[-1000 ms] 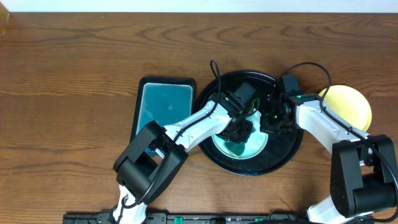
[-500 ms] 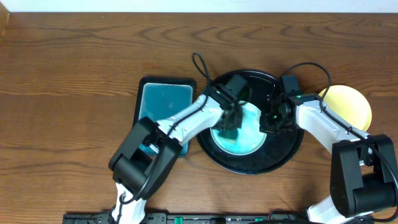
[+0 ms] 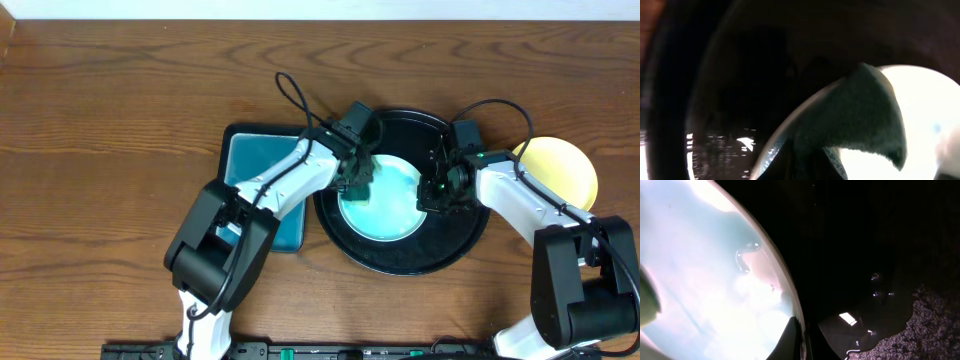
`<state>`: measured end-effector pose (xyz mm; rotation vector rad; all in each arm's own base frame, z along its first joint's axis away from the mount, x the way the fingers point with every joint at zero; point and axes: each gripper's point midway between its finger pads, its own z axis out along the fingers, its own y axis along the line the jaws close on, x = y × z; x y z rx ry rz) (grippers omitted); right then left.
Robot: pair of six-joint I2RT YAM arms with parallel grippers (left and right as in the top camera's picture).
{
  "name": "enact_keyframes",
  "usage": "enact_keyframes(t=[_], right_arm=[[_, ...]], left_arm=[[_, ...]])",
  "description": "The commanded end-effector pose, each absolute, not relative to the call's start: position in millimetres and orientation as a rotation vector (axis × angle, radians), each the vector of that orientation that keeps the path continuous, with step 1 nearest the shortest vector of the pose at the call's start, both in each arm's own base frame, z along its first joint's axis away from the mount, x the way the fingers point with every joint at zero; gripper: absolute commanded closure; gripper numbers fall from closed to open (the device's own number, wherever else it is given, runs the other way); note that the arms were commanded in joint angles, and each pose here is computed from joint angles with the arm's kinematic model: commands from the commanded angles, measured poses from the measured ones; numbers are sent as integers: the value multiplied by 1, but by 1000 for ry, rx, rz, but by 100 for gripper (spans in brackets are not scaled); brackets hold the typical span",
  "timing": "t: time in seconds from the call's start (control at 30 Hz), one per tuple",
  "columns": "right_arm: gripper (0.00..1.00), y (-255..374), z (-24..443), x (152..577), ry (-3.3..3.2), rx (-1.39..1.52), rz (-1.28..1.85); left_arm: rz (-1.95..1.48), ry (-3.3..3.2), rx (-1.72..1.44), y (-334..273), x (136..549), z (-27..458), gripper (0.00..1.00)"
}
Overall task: Clean dirty plates on tray and stack at the side
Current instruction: 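Scrub the white plate with the sponge in the left gripper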
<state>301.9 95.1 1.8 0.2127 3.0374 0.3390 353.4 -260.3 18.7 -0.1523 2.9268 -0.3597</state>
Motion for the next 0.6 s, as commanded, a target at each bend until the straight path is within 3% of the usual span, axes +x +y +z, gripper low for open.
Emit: enact_keyframes(t=[0.0,0.3,0.57], right_arm=[[99,64,-14,298,3056,233,67],[99,62,-14,299,3053,233,52],[99,62,-14,299,3053,233,52]], left_arm=[[-84,2886,-427,-192,369,7,93],[-271,2842,-311,-208,364,66,93],[-425,2842,-162,-249,355,70,93]])
